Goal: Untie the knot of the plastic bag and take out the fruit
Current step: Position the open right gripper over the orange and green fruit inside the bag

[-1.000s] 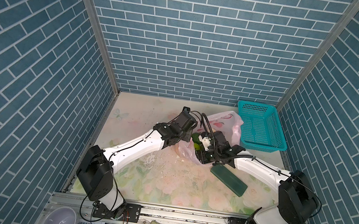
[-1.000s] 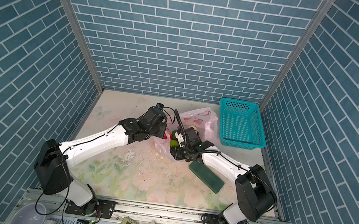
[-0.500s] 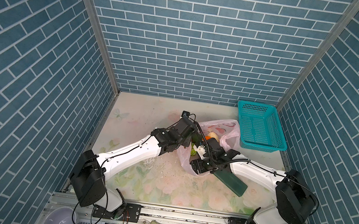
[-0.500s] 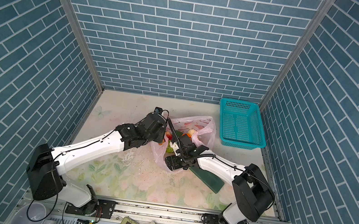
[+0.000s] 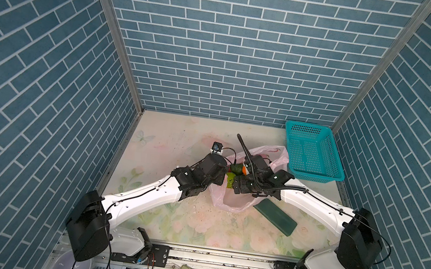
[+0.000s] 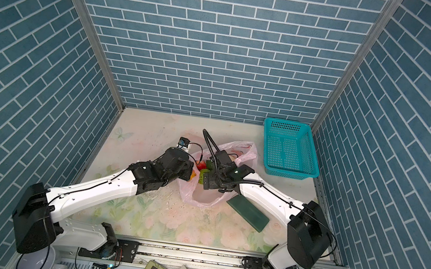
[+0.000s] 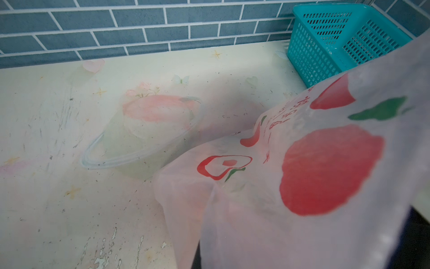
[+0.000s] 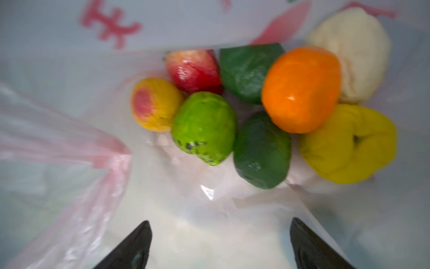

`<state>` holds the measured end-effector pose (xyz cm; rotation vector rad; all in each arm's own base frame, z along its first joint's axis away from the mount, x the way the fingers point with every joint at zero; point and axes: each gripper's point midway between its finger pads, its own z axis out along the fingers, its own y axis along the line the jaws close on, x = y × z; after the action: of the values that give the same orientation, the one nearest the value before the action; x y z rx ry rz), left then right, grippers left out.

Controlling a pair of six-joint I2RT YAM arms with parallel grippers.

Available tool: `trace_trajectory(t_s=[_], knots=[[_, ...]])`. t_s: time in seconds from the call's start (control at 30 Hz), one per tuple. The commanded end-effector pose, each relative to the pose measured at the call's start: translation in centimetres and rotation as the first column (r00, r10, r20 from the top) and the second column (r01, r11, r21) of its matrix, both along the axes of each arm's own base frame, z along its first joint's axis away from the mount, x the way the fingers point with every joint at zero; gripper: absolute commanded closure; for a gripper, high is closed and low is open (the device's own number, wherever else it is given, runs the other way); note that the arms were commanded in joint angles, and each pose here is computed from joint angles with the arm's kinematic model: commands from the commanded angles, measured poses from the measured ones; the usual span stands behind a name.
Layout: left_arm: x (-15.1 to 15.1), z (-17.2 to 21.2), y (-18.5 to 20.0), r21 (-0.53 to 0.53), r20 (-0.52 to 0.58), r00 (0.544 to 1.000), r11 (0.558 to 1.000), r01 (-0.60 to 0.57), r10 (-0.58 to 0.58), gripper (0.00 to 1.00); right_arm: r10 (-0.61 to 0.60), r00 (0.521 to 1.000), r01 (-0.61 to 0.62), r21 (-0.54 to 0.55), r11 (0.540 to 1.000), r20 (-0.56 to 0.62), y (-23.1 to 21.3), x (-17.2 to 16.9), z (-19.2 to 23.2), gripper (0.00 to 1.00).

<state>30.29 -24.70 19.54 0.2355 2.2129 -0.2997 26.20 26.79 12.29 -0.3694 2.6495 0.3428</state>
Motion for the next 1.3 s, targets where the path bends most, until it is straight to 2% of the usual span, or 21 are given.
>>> trace_trajectory(t_s=[0.0, 0.17, 0.27, 0.4, 0.63, 0.97, 1.07, 1.27], knots=[[-0.2, 0.7, 0.0, -0.028, 0.037, 0.999, 1.0, -0.002, 0.003, 1.0, -0.26, 0.965, 0.259, -0.167, 0.951, 0.017, -6.2, -0.7, -1.4, 0.08], [0.3, 2.1, 0.0, -0.033, 0.102, 0.995, 0.999, -0.001, 0.004, 1.0, -0.394, 0.919, 0.39, -0.194, 0.9, 0.019, -9.5, -2.4, -3.2, 0.08], [0.6, 3.4, -0.5, -0.041, 0.137, 0.991, 0.999, 0.009, -0.003, 1.0, -0.389, 0.921, 0.388, -0.152, 0.909, 0.024, -8.8, -1.9, -3.0, 0.08], [0.5, 4.0, -1.0, -0.04, 0.168, 0.985, 0.998, 0.042, -0.035, 1.0, -0.282, 0.958, 0.283, -0.013, 0.959, 0.061, -4.8, 0.2, -1.4, 0.09], [0.6, 4.3, -2.0, -0.089, 0.169, 0.984, 0.994, 0.064, -0.048, 1.0, -0.242, 0.963, 0.236, 0.065, 0.97, 0.115, -1.7, 3.8, 0.7, 0.09], [2.2, 6.1, -3.4, -0.078, 0.188, 0.981, 0.995, 0.055, -0.039, 1.0, -0.277, 0.958, 0.25, 0.249, 0.936, 0.076, -1.5, 7.6, -0.2, 0.1], [2.8, 6.3, -4.2, -0.056, 0.172, 0.984, 0.997, 0.058, -0.047, 1.0, -0.223, 0.966, 0.17, 0.327, 0.93, 0.131, -1.0, 7.5, 0.5, 0.1], [2.9, 5.5, -4.8, -0.042, 0.137, 0.989, 0.997, 0.069, -0.063, 1.0, -0.103, 0.979, 0.034, 0.357, 0.933, 0.177, 0.5, 7.1, 1.5, 0.1]])
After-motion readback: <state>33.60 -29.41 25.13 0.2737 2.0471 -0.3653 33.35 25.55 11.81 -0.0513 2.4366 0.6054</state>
